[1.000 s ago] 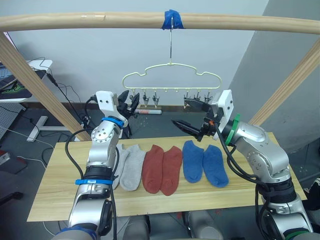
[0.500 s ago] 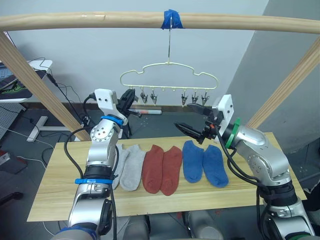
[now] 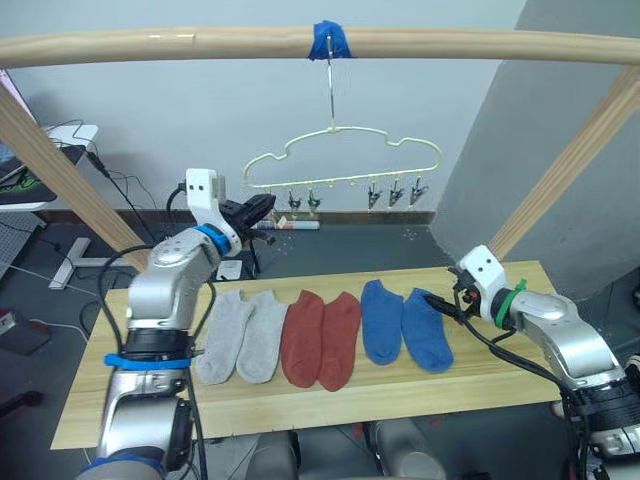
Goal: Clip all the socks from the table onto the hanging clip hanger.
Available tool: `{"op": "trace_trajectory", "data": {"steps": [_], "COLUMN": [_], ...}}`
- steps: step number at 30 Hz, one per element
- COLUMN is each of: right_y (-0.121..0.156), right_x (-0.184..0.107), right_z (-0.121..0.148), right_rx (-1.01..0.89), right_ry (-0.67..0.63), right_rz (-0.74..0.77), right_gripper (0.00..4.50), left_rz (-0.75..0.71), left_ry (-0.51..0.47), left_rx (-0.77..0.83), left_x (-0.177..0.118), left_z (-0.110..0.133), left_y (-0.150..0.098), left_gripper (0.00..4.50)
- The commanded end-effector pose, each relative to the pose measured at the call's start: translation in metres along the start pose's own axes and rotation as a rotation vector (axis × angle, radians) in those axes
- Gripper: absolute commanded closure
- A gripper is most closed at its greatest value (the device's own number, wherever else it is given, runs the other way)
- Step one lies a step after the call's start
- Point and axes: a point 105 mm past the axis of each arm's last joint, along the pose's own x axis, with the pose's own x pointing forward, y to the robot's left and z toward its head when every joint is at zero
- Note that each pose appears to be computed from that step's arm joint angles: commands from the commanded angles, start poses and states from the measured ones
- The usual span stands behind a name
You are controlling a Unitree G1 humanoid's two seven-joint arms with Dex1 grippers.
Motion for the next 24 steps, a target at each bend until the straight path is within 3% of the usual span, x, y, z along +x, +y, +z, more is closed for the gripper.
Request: {"op": "trace_trajectory", "data": {"steps": [1,9,20,24], "right_y": [0.002,-0.001,0.015,0.017], "right_x": [0.014,0.038,0.05,0.049], "right_z": [-0.012,-0.024,-0.042,-0.047], "right_rx": [-0.013,0.037,0.022,0.02], "right_ry": [0.026,0.045,0.092,0.107], "right_rz": [0.022,0.033,0.097,0.106], "right_gripper": [0.0,0.0,0.0,0.96], "left_rz": [-0.073,-0.16,-0.153,-0.154], "left_ry": [0.052,0.145,0.141,0.138], "left_rx": [-0.072,-0.166,-0.157,-0.151], "left_x": [-0.01,-0.018,-0.022,-0.021], "left_z": [0.005,-0.003,-0.001,0.001], "left_y": [-0.005,-0.025,-0.025,-0.025], "left_gripper": [4.48,4.48,4.48,4.5]}}
